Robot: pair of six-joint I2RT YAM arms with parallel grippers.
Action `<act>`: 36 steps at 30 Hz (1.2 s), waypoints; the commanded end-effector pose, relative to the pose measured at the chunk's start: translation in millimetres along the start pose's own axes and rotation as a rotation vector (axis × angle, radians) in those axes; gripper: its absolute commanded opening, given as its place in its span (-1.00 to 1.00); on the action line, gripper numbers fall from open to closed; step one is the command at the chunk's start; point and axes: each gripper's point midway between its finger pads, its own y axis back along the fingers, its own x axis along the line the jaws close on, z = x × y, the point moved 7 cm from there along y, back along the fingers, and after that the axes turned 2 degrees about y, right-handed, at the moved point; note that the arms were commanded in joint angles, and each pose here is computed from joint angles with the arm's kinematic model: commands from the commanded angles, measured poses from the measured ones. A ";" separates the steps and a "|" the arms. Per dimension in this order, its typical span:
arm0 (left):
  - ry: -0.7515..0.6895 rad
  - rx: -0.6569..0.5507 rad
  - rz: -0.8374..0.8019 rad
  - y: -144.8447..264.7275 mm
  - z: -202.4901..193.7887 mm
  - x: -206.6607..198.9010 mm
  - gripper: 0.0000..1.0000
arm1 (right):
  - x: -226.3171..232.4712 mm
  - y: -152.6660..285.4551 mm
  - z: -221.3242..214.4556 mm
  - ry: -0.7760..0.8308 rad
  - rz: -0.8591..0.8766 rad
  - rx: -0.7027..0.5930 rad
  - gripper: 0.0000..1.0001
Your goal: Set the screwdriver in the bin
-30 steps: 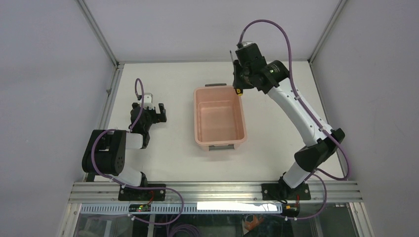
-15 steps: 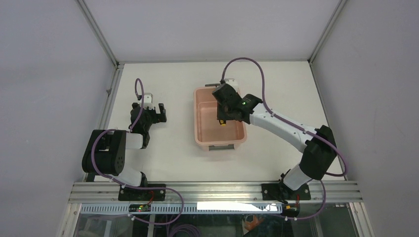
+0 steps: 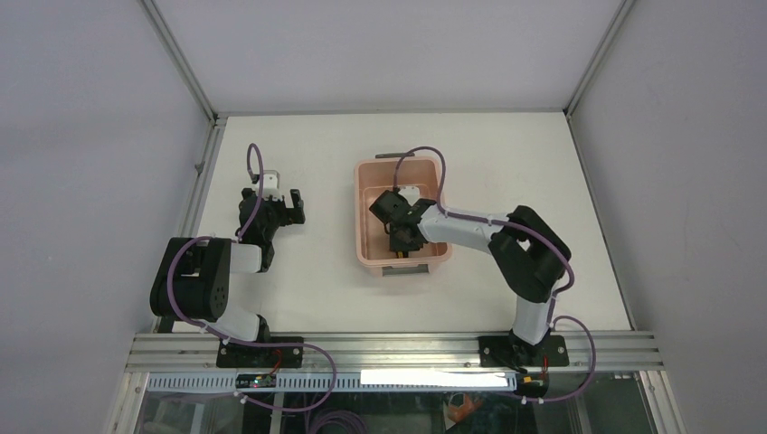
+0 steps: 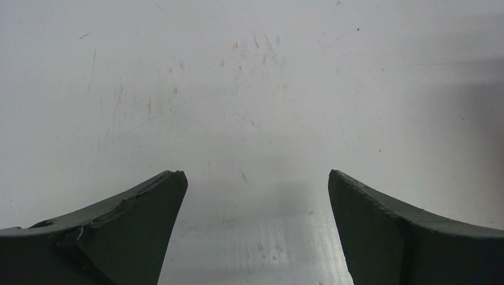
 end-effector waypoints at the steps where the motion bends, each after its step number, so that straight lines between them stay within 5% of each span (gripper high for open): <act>1: 0.016 -0.052 -0.019 -0.2 13.0 -4.6 0.98 | 8.6 -11.6 5.9 -0.048 -0.019 -0.026 -0.69; 8: 0.016 -0.053 -0.019 -0.2 13.1 -4.7 0.98 | 5.6 7.7 25.4 -0.031 -0.058 -0.086 -0.03; 14: 0.016 -0.052 -0.019 -0.2 12.9 -4.5 0.98 | 7.1 80.0 75.2 0.031 0.046 -0.268 0.32; 20: 0.016 -0.053 -0.019 -0.2 13.1 -4.7 0.98 | -6.5 162.0 116.5 0.088 0.135 -0.486 0.98; 27: 0.016 -0.052 -0.019 -0.2 12.9 -4.5 0.98 | -70.4 204.8 138.3 0.082 -0.044 -0.581 0.99; 36: 0.016 -0.053 -0.018 -0.2 13.1 -4.5 0.98 | -187.8 208.4 148.3 -0.083 -0.308 -0.509 0.99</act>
